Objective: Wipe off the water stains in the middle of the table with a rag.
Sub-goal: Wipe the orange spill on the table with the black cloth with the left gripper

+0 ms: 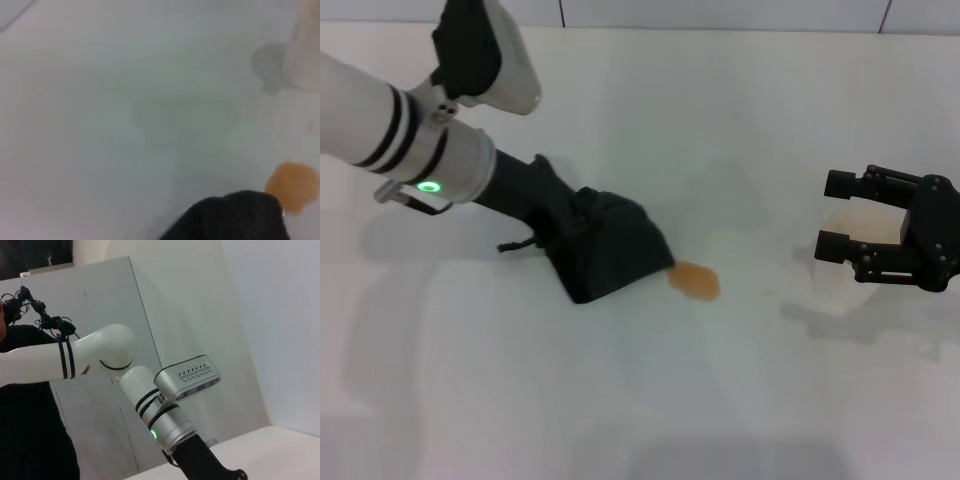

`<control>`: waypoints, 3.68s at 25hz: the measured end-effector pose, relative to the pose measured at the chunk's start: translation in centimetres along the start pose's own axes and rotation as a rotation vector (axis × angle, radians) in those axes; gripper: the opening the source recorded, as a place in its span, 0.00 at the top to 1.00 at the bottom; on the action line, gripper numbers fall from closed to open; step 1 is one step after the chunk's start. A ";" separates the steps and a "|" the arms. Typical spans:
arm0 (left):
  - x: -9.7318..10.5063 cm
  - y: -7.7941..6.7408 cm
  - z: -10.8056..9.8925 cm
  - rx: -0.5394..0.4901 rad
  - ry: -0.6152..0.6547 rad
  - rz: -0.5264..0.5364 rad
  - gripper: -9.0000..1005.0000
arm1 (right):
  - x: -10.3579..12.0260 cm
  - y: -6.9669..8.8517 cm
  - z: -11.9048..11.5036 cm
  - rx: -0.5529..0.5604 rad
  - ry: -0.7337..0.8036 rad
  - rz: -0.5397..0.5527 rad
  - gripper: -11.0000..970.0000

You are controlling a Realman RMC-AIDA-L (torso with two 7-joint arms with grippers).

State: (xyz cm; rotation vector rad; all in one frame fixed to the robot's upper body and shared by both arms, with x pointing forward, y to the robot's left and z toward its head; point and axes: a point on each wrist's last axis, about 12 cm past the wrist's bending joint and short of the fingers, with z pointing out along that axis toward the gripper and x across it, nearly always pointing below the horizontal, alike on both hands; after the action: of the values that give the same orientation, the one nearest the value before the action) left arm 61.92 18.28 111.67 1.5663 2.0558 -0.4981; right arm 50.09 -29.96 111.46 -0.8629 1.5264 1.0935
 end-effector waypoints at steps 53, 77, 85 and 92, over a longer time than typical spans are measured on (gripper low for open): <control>2.2 -1.2 2.0 0.030 -0.074 -0.010 0.96 | 0.3 0.6 0.2 -0.046 0.010 0.040 0.22; -3.8 -3.5 4.8 0.143 -0.164 0.193 0.96 | 0.4 0.6 0.6 -0.058 0.021 0.042 0.22; -2.5 -2.8 4.9 0.094 -0.141 0.160 0.95 | 0.4 0.7 0.6 -0.063 0.020 0.041 0.22; -2.0 -2.1 4.5 0.058 -0.125 0.151 0.96 | 0.5 0.8 0.6 -0.065 0.020 0.044 0.22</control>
State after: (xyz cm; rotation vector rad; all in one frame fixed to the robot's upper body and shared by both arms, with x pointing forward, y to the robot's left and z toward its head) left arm 61.06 13.61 109.14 1.6654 1.8298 -0.5884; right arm 49.49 -29.13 111.12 -0.8909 1.5392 1.1754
